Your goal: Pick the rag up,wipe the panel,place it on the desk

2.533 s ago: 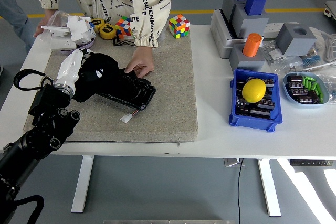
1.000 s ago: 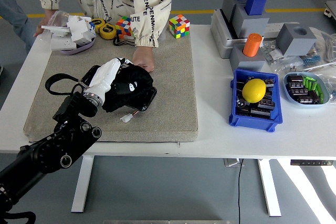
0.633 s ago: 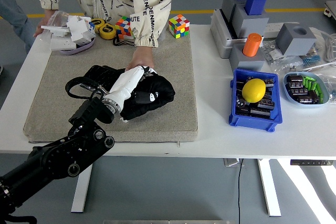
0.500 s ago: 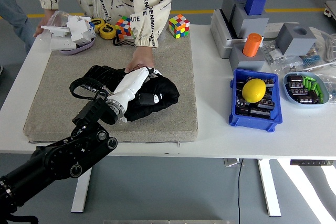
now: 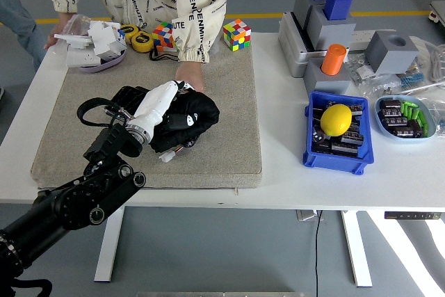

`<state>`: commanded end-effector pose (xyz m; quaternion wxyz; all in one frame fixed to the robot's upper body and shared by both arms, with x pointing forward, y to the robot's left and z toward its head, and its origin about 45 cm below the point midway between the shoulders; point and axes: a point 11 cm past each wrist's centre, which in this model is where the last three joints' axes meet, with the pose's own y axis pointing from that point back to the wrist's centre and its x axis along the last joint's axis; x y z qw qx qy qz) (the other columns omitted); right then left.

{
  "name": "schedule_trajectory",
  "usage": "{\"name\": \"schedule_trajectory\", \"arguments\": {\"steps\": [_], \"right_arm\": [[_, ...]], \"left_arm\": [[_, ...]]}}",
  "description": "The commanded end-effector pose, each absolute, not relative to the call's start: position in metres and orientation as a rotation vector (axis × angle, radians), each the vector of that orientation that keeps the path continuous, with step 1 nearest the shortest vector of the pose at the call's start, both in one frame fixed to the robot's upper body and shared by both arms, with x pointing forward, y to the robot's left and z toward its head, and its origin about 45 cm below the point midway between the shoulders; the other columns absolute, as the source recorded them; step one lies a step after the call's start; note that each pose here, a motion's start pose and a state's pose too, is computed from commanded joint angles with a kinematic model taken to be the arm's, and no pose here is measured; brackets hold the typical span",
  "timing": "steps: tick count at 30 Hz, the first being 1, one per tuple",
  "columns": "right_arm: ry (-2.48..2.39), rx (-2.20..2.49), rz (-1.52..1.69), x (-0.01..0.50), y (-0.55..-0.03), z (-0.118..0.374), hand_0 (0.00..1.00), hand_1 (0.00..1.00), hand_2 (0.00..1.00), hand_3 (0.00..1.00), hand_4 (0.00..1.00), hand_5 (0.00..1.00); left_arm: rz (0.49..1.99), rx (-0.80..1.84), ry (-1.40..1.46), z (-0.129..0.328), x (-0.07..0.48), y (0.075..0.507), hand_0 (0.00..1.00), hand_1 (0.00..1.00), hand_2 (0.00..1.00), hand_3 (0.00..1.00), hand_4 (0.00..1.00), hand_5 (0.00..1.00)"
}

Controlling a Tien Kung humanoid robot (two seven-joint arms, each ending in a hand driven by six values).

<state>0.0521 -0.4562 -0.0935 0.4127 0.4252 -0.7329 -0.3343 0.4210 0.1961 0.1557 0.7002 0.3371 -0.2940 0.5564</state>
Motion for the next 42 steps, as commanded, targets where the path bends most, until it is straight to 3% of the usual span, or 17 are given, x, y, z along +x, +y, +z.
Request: {"name": "schedule_trajectory", "arguments": {"steps": [28, 42], "right_arm": [[-1.845, 1.066, -0.839, 0.051, -0.458, -0.093, 0.521, 0.556, 0.493, 0.521, 0.854, 0.346], [-1.851, 1.073, -0.841, 0.053, -0.456, -0.093, 0.522, 0.557, 0.492, 0.521, 0.855, 0.345]], "left_arm": [[1.612, 0.870, -0.594, 0.163, 0.449, 0.316, 0.184, 0.240, 0.332, 0.561, 0.630, 0.002], [1.644, 0.877, -0.578, 0.161, 0.447, 0.327, 0.183, 0.243, 0.332, 0.561, 0.629, 0.002]]}}
